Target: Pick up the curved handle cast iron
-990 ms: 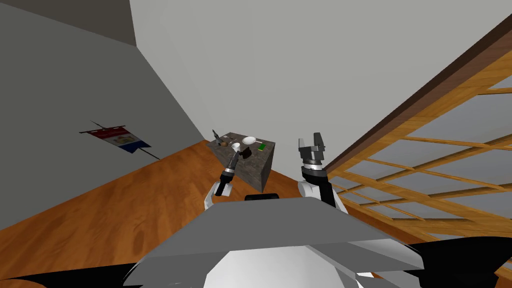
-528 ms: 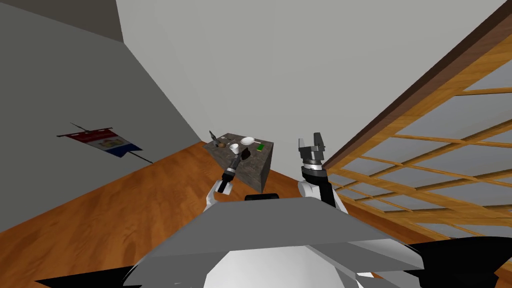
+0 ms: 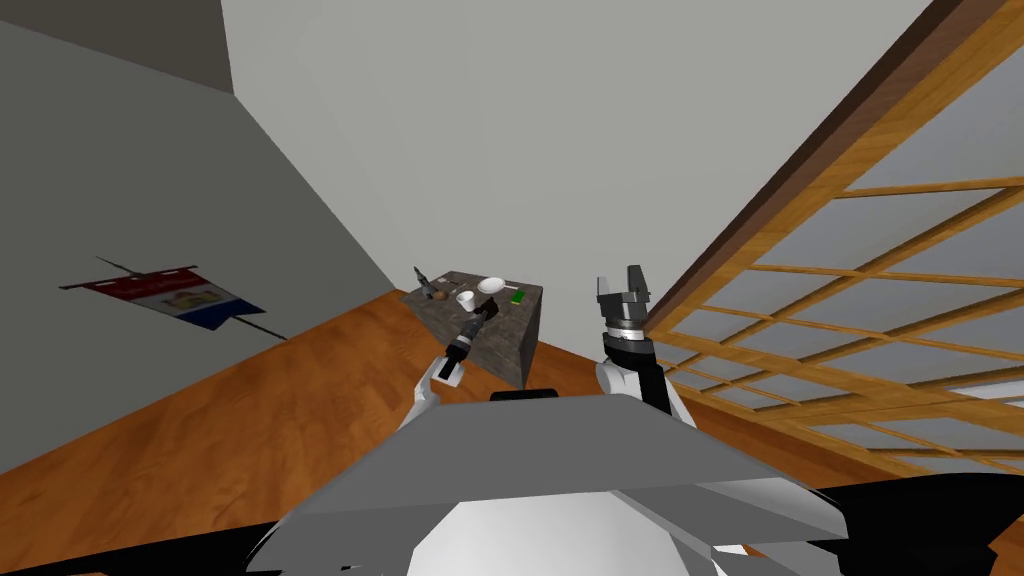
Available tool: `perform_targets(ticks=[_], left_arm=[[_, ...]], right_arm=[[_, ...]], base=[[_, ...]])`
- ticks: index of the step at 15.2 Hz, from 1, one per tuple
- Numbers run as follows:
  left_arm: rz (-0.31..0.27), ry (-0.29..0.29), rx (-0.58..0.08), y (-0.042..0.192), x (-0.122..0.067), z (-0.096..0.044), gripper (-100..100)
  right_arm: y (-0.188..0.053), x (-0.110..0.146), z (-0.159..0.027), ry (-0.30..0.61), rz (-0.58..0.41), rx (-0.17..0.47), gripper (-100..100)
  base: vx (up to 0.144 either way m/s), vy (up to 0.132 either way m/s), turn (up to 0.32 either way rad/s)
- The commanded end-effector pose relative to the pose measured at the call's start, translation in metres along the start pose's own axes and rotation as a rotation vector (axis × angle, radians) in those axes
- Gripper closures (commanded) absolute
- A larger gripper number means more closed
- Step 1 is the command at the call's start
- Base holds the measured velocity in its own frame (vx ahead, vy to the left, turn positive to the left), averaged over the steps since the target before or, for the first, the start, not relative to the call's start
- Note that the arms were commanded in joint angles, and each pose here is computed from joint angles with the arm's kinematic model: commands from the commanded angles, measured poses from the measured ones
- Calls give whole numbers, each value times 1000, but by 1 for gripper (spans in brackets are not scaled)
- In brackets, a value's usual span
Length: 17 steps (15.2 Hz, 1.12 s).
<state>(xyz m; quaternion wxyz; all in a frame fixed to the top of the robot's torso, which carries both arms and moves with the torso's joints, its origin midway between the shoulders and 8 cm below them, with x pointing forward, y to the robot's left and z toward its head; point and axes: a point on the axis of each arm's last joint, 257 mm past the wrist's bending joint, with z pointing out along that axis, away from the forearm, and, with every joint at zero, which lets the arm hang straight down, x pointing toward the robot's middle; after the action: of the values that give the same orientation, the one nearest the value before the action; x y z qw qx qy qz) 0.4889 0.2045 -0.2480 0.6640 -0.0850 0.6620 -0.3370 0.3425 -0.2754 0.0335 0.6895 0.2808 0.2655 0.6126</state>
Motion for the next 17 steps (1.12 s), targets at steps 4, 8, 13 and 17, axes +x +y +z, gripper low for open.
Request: perform_targets(ticks=[4,8,13,17], left_arm=[[115,87,-56,36,18,0,-100],[166,121,-77,52,23,-1,-100],[188,90,-60,45,-3,11,-100],[185,99,-69,48,2,7,100]], right_arm=[[0,0,0,0,0,0,0],[0,0,0,0,0,0,0],[0,0,0,0,0,0,0],[0,0,0,0,0,0,0]], base=[[18,20,-95],[2,18,-58],[-11,-19,-7],[-5,-12,11]])
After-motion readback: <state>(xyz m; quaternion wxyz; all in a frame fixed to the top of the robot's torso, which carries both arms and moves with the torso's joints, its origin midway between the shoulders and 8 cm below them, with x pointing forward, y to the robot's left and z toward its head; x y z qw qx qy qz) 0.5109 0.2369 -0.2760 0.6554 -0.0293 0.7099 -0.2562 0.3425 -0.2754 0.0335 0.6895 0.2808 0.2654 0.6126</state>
